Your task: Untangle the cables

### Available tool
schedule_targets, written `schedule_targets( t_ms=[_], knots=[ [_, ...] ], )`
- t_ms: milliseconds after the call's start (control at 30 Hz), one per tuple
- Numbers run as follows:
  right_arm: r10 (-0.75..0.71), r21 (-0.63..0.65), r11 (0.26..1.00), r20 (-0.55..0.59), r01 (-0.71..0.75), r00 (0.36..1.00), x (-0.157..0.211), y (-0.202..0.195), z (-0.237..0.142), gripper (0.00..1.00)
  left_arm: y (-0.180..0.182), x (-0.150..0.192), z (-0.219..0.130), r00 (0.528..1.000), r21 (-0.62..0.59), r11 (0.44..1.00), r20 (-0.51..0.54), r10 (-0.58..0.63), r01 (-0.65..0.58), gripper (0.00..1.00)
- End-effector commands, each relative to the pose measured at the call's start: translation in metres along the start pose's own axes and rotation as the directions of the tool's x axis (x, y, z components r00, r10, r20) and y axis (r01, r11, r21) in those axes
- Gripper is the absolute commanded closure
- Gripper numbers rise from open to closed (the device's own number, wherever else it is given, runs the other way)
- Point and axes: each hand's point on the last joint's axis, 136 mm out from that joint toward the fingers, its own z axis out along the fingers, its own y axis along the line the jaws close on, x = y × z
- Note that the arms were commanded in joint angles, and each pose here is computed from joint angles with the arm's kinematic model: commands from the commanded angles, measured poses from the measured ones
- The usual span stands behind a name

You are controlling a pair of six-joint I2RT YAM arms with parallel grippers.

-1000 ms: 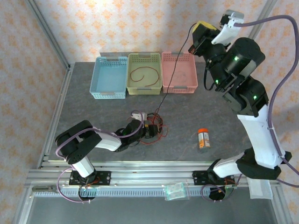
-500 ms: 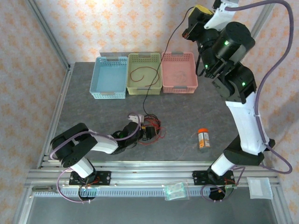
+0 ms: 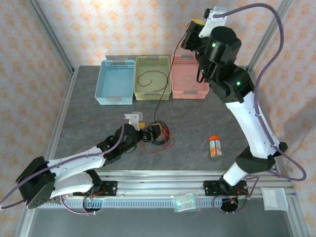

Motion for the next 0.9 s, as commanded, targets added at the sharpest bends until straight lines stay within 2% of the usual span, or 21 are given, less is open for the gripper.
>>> schedule_targets(
  t_ms=[0,67,167,333,500,733,867],
  knots=[
    [0.08,-0.032,0.996,0.053,-0.078,0.995,-0.023,-0.004,-0.016,1.0,0.002,-0.019,-0.007,0.994,-0.044,0.994,0.003,0.105,-0.104,0.01],
    [0.096,-0.047,0.994,0.04,-0.094,0.995,-0.02,-0.003,-0.018,1.0,-0.005,-0.031,-0.002,0.99,0.006,0.99,-0.001,0.141,-0.141,0.01],
    [0.121,-0.083,0.989,0.027,-0.119,0.992,-0.021,0.001,-0.022,1.0,-0.011,-0.039,0.014,0.976,0.086,0.975,-0.063,0.21,-0.204,0.01],
    [0.153,-0.119,0.982,0.03,-0.149,0.988,-0.031,0.003,-0.033,1.0,0.002,-0.043,0.043,0.95,0.083,0.959,-0.134,0.282,-0.273,0.01],
    [0.165,-0.127,0.979,0.03,-0.16,0.986,-0.035,0.001,-0.04,1.0,0.016,-0.022,0.065,0.923,0.089,0.95,-0.226,0.312,-0.3,0.06],
    [0.18,-0.134,0.976,0.048,-0.173,0.982,-0.044,-0.003,-0.05,1.0,0.041,-0.003,0.084,0.928,0.029,0.961,-0.253,0.272,-0.273,0.29],
    [0.171,-0.121,0.979,0.052,-0.164,0.984,-0.045,-0.005,-0.051,1.0,0.043,0.002,0.088,0.935,0.031,0.969,-0.257,0.245,-0.245,0.53]
  ],
)
